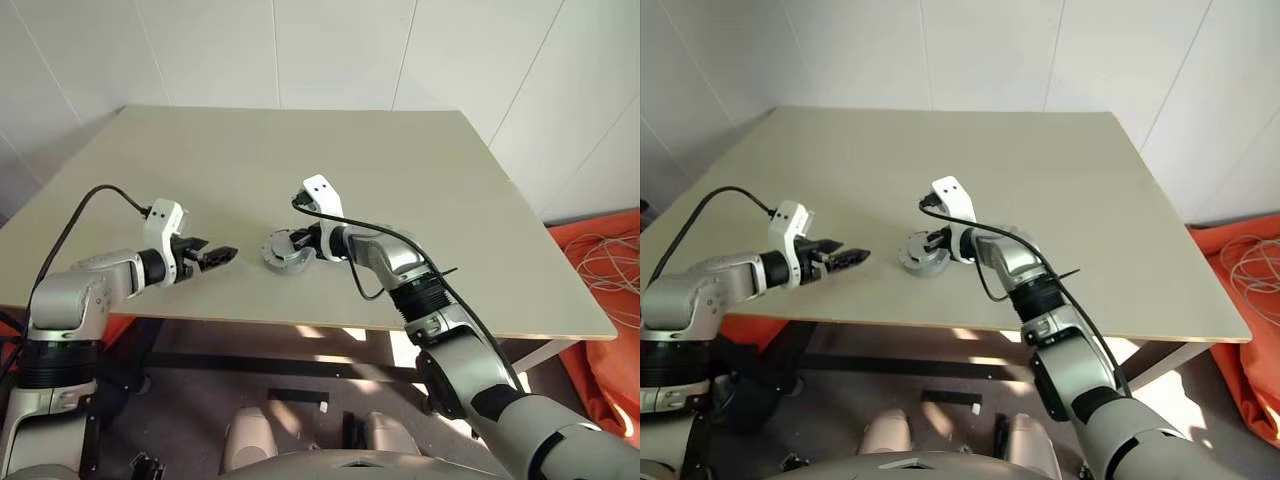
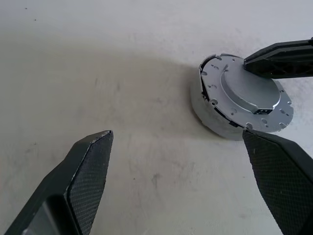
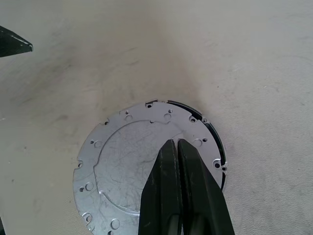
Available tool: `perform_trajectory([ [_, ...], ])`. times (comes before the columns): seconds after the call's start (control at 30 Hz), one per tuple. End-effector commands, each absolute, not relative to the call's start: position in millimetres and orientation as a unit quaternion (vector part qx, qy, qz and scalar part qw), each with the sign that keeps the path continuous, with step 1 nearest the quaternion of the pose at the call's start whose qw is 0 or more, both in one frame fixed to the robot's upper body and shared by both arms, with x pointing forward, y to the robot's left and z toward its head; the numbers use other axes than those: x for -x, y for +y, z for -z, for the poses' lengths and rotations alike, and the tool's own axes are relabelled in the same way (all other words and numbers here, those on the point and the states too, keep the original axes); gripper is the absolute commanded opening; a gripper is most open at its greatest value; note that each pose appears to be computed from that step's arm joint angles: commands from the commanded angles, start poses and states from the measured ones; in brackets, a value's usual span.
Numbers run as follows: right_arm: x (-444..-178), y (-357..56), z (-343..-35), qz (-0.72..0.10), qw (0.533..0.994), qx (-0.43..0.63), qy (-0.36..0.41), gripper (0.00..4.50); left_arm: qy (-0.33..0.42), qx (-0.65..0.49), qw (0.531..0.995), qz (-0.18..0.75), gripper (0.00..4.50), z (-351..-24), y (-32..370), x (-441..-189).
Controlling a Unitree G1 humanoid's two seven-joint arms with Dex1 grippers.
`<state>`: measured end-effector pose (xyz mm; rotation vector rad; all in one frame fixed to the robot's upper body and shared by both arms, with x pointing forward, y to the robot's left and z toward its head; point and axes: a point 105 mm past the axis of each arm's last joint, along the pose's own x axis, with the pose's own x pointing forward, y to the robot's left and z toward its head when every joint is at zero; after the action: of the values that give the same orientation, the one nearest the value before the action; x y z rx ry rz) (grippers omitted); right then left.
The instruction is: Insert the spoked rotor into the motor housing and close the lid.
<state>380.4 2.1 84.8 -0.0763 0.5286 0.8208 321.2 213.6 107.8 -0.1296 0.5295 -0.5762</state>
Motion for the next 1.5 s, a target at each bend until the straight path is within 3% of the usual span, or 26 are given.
perform_trajectory([
  [0.03,-379.8,-4.7,-65.9,-0.379,0.881,0.047,0.28,0.05,0.252,0.068,0.921,0.29,4.5,-119.9,220.9,-315.7],
  [0.53,-372.6,-6.4,-124.8,-0.485,0.862,-0.026,0.144,0.05,0.254,0.09,0.915,0.299,4.5,-123.7,226.1,-313.4],
  [0.77,-374.1,-11.2,-129.7,-0.485,0.864,-0.025,0.129,0.05,0.227,0.125,0.907,0.333,4.5,-144.8,213.8,-311.6],
  [1.0,-354.2,-25.1,-145.8,-0.544,0.831,-0.068,0.092,0.05,0.225,0.135,0.903,0.341,4.5,-150.0,211.3,-307.3],
  [1.1,-341.6,-26.9,-149.0,-0.575,0.81,-0.08,0.087,0.64,0.225,0.135,0.902,0.344,4.5,-152.3,210.7,-305.8],
  [1.3,-335.1,-11.5,-123.1,-0.584,0.801,-0.069,0.115,2.59,0.228,0.134,0.9,0.347,4.5,-152.7,206.7,-306.7],
  [1.5,-348.6,-3.9,-97.5,-0.555,0.818,-0.052,0.139,2.59,0.23,0.135,0.899,0.347,4.5,-151.0,204.2,-306.9],
])
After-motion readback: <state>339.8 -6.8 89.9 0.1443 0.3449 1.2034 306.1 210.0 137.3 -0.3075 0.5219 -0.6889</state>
